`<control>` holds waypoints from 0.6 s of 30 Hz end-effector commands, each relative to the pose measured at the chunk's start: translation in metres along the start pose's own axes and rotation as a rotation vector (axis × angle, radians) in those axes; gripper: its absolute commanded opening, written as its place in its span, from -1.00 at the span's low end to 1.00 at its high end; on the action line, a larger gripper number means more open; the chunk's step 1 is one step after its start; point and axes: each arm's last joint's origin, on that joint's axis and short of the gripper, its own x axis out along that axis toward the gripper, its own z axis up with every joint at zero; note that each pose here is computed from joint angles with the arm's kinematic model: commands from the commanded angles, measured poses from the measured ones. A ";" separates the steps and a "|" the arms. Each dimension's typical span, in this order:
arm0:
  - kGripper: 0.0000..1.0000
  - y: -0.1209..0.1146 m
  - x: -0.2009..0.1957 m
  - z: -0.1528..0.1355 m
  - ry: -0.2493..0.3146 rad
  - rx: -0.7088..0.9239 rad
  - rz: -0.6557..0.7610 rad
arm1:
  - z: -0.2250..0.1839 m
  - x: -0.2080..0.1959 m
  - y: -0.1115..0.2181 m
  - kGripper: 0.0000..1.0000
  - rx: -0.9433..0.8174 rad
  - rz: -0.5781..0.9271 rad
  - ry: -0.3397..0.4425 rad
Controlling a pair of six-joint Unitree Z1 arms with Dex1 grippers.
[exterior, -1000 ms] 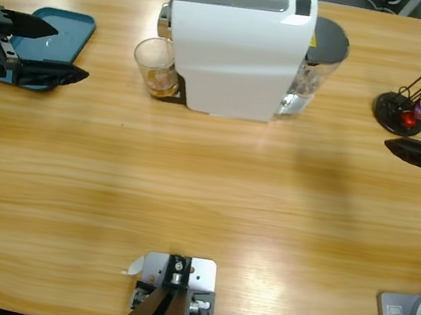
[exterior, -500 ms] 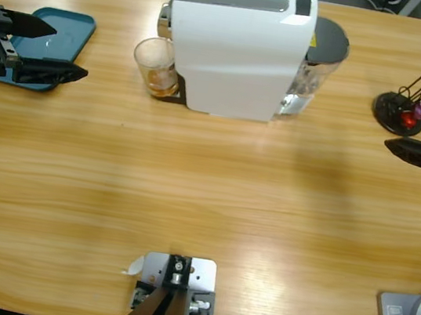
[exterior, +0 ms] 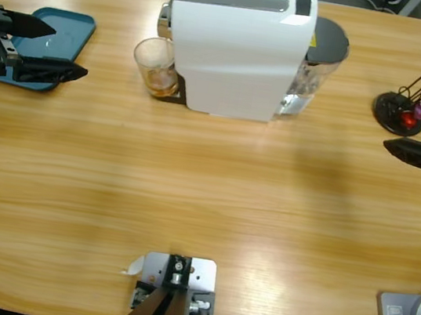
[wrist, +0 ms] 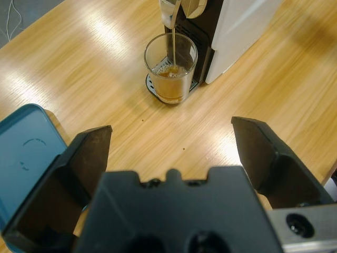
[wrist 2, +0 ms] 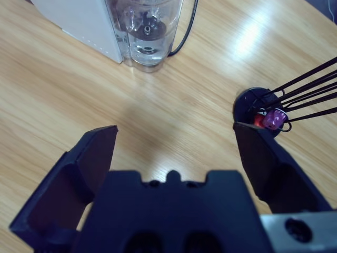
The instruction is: Pour coffee
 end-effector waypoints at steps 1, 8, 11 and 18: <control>1.00 0.001 0.012 -0.003 0.037 -0.010 0.009 | 0.002 0.007 0.003 1.00 -0.008 -0.007 0.036; 1.00 0.001 0.013 -0.003 0.040 -0.011 0.008 | 0.002 0.007 0.003 1.00 -0.008 -0.007 0.037; 1.00 0.001 0.013 -0.003 0.040 -0.011 0.008 | 0.002 0.007 0.003 1.00 -0.008 -0.007 0.037; 1.00 0.001 0.013 -0.003 0.040 -0.011 0.008 | 0.002 0.007 0.003 1.00 -0.008 -0.007 0.037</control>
